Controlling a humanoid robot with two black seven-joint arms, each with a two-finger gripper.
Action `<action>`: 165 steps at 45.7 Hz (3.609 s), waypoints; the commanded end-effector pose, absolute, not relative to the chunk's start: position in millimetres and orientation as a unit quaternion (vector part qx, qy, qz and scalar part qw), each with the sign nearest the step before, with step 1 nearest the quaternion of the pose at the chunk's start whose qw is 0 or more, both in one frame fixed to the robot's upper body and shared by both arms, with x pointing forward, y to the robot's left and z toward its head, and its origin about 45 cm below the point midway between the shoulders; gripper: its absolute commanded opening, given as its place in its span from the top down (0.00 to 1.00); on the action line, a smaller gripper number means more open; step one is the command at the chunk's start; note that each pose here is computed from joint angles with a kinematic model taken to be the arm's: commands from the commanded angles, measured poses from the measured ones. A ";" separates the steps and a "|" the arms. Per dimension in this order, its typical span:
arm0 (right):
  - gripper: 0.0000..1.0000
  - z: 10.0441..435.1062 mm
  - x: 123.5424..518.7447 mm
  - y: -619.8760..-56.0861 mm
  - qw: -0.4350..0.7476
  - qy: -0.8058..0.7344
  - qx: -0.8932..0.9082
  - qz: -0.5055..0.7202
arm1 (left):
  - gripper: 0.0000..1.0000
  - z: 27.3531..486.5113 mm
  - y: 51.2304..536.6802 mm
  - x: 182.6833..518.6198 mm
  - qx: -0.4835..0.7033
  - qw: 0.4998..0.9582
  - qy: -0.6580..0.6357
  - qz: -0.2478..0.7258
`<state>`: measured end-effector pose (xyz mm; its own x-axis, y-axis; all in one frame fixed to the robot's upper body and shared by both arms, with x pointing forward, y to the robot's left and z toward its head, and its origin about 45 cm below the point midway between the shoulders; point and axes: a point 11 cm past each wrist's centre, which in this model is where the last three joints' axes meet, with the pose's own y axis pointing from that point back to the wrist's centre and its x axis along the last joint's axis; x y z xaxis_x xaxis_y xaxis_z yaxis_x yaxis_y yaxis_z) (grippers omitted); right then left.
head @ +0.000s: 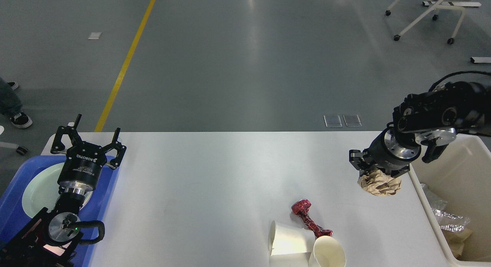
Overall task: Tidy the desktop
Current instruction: 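Carry the brown paper to the white bin, then lower the brown paper into the bin and release it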
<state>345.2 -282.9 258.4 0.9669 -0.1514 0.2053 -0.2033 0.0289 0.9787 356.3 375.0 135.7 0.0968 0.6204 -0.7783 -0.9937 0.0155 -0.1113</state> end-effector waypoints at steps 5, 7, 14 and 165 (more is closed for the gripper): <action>1.00 289.6 325.0 -272.1 0.710 -0.113 0.694 0.035 | 0.04 135.8 375.0 356.3 -0.341 0.658 0.274 0.614; 1.00 283.7 323.2 -273.7 0.711 -0.112 0.693 0.030 | 0.04 135.8 375.0 356.3 -0.341 0.658 0.274 0.614; 1.00 282.3 323.6 -275.6 0.712 -0.115 0.693 0.029 | 0.04 135.4 375.3 356.2 -0.340 0.657 0.274 0.614; 0.00 139.4 359.8 -513.3 0.774 -0.346 0.524 0.088 | 0.04 135.6 374.7 356.3 -0.340 0.658 0.274 0.613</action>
<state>342.3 -524.9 113.9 0.6998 -0.2634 0.6640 -0.5051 0.4749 0.7207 356.3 374.8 135.6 0.0969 0.6204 -0.7783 -0.9936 0.0150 -0.1117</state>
